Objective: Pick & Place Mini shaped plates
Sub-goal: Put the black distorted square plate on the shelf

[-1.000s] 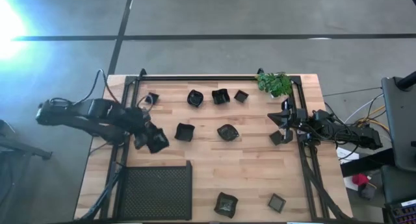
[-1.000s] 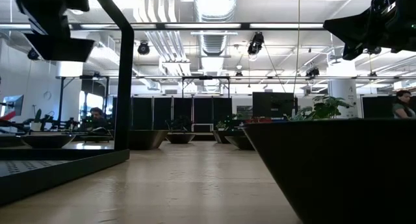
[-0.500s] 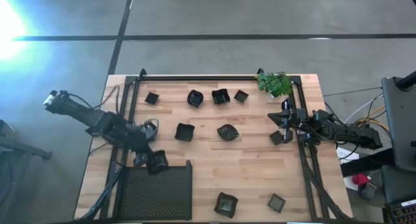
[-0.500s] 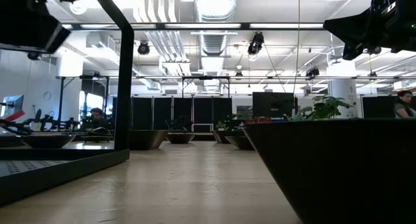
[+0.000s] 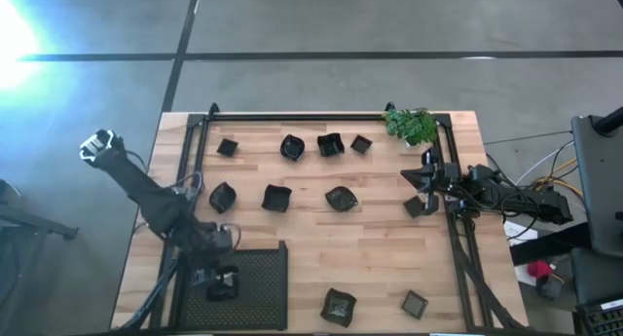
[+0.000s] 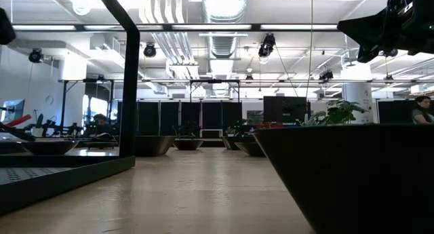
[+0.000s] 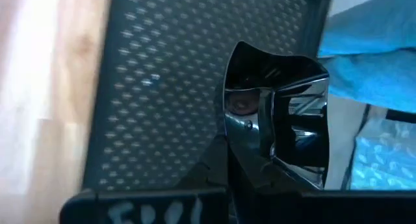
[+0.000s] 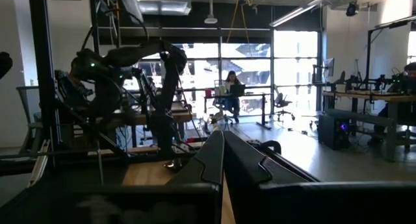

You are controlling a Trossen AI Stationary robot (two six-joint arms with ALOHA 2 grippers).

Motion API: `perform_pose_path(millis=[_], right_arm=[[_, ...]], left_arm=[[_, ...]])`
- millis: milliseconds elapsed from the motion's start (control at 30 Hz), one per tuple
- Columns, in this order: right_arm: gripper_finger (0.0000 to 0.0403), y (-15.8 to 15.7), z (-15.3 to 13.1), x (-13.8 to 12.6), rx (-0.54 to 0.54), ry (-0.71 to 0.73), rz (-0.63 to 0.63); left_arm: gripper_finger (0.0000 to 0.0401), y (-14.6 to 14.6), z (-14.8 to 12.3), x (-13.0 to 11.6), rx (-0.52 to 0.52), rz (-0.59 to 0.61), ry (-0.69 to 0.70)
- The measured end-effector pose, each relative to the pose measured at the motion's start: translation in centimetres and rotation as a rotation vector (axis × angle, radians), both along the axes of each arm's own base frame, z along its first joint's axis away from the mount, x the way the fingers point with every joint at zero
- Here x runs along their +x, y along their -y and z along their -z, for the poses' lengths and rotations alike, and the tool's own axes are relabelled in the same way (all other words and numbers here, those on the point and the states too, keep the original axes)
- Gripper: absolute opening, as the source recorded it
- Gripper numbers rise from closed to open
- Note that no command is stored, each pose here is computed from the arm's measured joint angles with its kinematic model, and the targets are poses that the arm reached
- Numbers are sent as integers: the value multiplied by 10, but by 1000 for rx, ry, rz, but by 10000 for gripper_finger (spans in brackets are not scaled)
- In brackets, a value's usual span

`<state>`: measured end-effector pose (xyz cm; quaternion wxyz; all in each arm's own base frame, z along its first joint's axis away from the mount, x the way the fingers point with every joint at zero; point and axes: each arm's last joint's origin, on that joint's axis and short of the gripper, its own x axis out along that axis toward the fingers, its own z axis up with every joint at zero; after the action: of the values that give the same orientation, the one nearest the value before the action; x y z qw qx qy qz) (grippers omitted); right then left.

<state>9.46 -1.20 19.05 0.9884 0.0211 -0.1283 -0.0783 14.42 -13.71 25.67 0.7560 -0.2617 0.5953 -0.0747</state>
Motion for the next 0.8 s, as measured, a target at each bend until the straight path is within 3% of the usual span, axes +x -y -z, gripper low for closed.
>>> perform_pose_path(millis=[800], right_arm=[[8, 0, 0, 0, -4, -1, 1]], left_arm=[[0, 49, 45, 7, 50, 124, -167]])
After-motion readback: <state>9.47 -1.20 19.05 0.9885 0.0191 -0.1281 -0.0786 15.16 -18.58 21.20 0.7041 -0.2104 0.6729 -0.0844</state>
